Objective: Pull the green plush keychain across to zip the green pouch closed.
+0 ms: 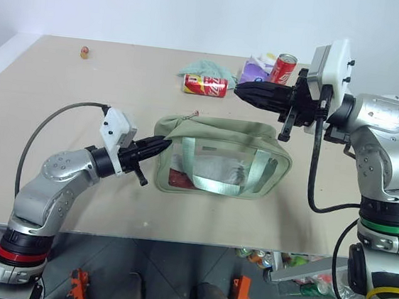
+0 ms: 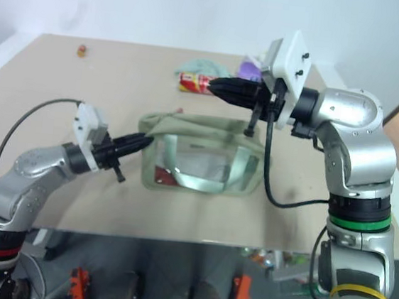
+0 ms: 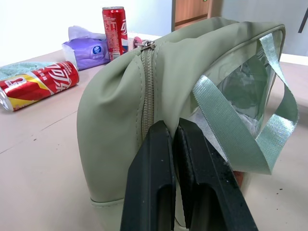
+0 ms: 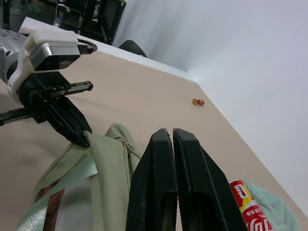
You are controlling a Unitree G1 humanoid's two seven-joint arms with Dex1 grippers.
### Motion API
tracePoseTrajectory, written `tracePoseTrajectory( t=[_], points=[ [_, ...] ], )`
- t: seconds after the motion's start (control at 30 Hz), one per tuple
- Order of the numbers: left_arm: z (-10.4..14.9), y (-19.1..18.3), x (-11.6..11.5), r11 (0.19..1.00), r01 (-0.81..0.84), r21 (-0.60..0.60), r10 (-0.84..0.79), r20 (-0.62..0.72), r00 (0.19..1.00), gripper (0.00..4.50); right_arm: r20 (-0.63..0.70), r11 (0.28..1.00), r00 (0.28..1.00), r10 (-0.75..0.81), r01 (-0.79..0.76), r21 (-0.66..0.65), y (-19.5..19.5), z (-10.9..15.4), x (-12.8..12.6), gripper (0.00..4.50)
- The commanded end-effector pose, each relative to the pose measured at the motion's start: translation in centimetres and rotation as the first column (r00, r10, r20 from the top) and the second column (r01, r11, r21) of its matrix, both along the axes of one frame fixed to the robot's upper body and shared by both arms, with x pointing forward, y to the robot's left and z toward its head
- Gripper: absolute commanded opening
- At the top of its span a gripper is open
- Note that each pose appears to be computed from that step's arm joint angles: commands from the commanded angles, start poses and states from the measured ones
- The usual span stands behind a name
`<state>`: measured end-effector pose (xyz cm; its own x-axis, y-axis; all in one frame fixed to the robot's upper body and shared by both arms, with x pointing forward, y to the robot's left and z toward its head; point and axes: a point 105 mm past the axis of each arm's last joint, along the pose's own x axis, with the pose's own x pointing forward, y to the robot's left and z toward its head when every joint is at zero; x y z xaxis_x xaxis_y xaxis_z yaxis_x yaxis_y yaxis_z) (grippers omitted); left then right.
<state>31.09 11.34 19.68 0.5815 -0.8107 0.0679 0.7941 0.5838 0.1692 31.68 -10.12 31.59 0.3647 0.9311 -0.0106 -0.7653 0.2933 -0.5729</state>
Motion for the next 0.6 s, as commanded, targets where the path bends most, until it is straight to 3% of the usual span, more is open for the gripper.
tracePoseTrajectory(
  t=[0.03, 0.23, 0.43, 0.6],
  points=[
    [-0.6, -0.9, -1.1, 0.998, 0.057, 0.009, -0.057, -0.012, 0.998, 0.00, 0.007, 0.998, 1.000, -0.027, 0.027, 0.060, 0.1, 0.9, 0.3, 0.32],
    [-1.4, -0.1, -3.5, 0.996, 0.091, 0.014, -0.090, -0.064, 0.994, 0.00, 0.102, 0.997, 0.992, -0.079, 0.077, 0.024, 1.1, 1.3, 3.2, 2.25],
    [-1.6, 0.2, -4.0, 0.990, 0.131, 0.045, -0.128, -0.080, 0.989, 0.00, 0.072, 0.998, 0.996, -0.052, 0.053, -0.015, 3.1, 0.5, 6.4, 2.25],
    [-1.9, -0.2, -4.2, 0.987, 0.148, 0.059, -0.142, -0.083, 0.986, 0.00, -0.013, 0.992, 1.000, 0.025, -0.026, -0.120, 4.6, -2.2, 7.3, 2.25]
  ],
)
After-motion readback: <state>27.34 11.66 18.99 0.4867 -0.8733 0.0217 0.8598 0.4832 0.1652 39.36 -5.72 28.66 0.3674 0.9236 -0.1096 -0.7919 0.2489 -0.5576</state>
